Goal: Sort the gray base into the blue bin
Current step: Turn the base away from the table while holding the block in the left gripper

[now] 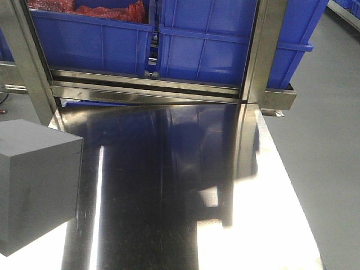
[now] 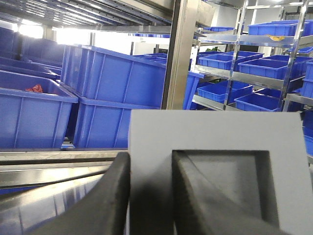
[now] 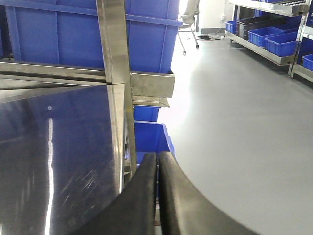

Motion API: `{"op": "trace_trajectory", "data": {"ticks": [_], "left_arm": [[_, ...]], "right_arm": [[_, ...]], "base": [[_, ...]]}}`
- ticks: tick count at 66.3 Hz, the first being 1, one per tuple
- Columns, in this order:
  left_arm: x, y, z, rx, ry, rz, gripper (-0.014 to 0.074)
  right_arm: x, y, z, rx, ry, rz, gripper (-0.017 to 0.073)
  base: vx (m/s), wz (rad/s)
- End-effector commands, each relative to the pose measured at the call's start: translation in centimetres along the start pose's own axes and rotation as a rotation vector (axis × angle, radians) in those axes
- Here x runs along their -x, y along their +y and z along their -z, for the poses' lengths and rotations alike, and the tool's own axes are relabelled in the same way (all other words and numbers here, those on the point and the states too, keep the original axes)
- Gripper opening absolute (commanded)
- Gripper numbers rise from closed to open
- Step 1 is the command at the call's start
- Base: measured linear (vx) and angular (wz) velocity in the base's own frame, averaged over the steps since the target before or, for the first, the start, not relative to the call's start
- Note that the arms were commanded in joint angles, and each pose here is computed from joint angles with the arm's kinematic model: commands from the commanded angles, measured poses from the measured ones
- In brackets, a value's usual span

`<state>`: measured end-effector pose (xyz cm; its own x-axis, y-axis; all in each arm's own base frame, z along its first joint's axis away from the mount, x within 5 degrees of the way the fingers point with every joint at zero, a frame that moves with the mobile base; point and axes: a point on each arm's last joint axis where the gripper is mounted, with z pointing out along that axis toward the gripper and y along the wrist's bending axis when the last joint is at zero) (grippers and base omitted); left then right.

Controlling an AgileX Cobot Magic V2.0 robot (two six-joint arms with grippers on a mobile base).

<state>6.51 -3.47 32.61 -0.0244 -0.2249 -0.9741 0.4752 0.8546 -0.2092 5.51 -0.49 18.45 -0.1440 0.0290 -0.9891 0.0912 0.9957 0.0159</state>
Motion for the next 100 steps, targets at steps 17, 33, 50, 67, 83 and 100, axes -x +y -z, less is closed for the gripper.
{"op": "trace_trajectory", "data": {"ticks": [17,33,50,67,83,100], "left_arm": [[1.84,-0.43,0.09,-0.032,-0.125,0.007,-0.0006],[1.84,-0.43,0.09,-0.032,-0.125,0.007,-0.0006],[1.84,-0.43,0.09,-0.032,-0.125,0.007,-0.0006],[1.84,-0.43,0.09,-0.032,-0.125,0.007,-0.0006],[1.84,-0.43,0.09,-0.032,-0.125,0.007,-0.0006],[1.84,-0.43,0.09,-0.032,-0.125,0.007,-0.0006]], "right_arm": [[0.53,0.00,-0.10,-0.001,-0.056,0.016,-0.0005],[0.53,0.00,-0.10,-0.001,-0.056,0.016,-0.0005],[0.53,0.00,-0.10,-0.001,-0.056,0.016,-0.0005],[0.53,0.00,-0.10,-0.001,-0.056,0.016,-0.0005],[0.53,0.00,-0.10,-0.001,-0.056,0.016,-0.0005],[0.53,0.00,-0.10,-0.001,-0.056,0.016,-0.0005]], "base": [[-0.01,-0.05],[-0.07,-0.27],[-0.09,-0.60],[-0.07,-0.84],[-0.02,-0.91],[0.03,-0.85]]}}
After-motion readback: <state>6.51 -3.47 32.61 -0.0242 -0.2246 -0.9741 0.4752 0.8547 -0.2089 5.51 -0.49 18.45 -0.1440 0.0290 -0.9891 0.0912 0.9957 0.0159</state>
